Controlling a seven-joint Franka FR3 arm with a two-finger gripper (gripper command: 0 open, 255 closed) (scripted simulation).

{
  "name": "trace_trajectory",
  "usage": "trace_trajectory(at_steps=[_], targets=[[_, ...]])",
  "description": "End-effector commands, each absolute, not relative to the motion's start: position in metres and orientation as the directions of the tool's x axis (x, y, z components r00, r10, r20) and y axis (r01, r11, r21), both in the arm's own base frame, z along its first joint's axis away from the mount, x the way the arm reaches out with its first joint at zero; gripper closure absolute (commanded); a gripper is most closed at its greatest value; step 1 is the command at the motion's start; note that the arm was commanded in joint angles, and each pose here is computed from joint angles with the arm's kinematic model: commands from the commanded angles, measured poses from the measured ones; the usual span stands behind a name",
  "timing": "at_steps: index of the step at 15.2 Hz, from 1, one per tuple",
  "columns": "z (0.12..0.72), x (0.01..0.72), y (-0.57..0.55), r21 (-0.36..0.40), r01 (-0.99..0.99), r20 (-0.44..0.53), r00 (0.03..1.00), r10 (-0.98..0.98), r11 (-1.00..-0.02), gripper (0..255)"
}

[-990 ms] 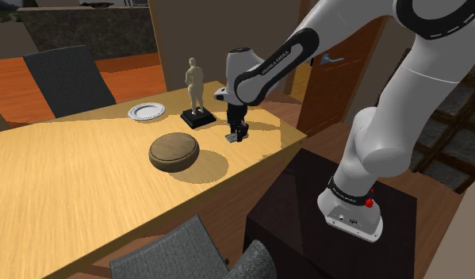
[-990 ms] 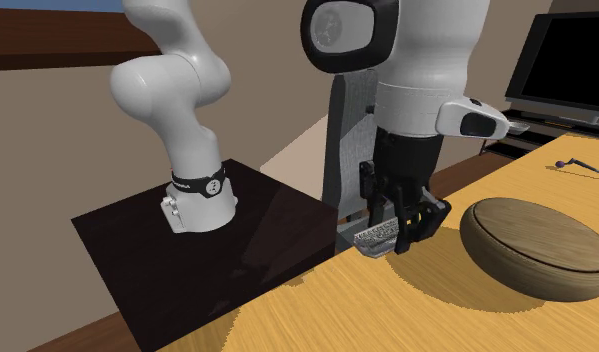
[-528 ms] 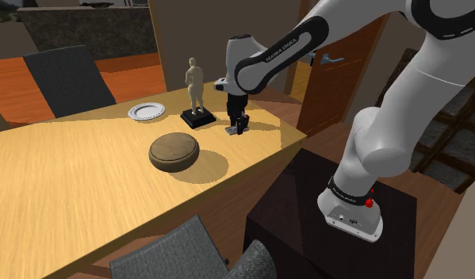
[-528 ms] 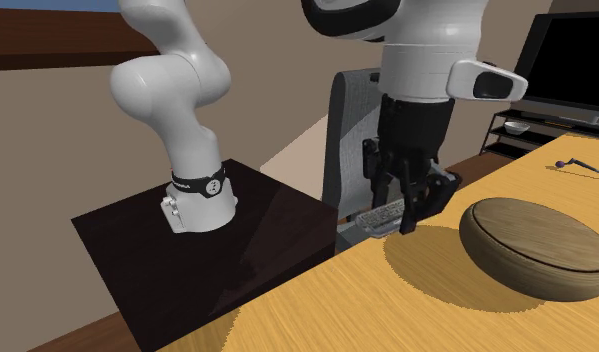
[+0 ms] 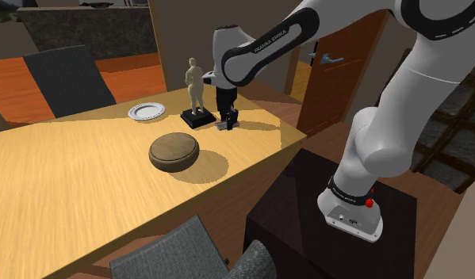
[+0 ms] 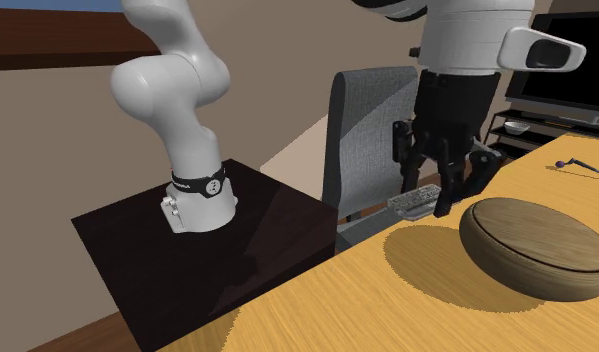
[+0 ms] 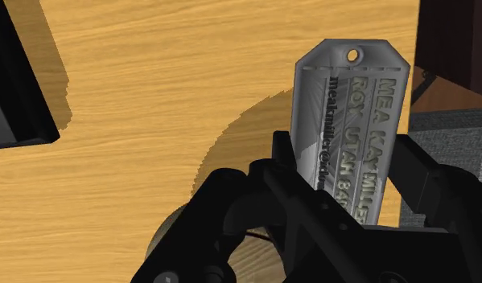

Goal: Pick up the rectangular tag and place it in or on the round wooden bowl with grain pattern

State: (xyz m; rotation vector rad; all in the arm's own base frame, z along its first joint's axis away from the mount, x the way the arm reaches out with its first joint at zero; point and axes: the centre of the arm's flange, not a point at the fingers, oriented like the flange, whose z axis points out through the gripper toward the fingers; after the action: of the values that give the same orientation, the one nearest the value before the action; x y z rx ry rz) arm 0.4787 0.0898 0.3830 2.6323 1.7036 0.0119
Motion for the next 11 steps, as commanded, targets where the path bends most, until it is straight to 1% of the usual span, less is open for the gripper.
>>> trace_trajectory(at_steps=[1, 11], targets=[[0.383, 0.493, 0.11, 0.009, 0.912, 0.003, 0.41, 0.912, -0.41, 255], [0.386, 0.579, 0.211, 0.009, 0.912, 0.003, 0.41, 0.912, -0.41, 255]])
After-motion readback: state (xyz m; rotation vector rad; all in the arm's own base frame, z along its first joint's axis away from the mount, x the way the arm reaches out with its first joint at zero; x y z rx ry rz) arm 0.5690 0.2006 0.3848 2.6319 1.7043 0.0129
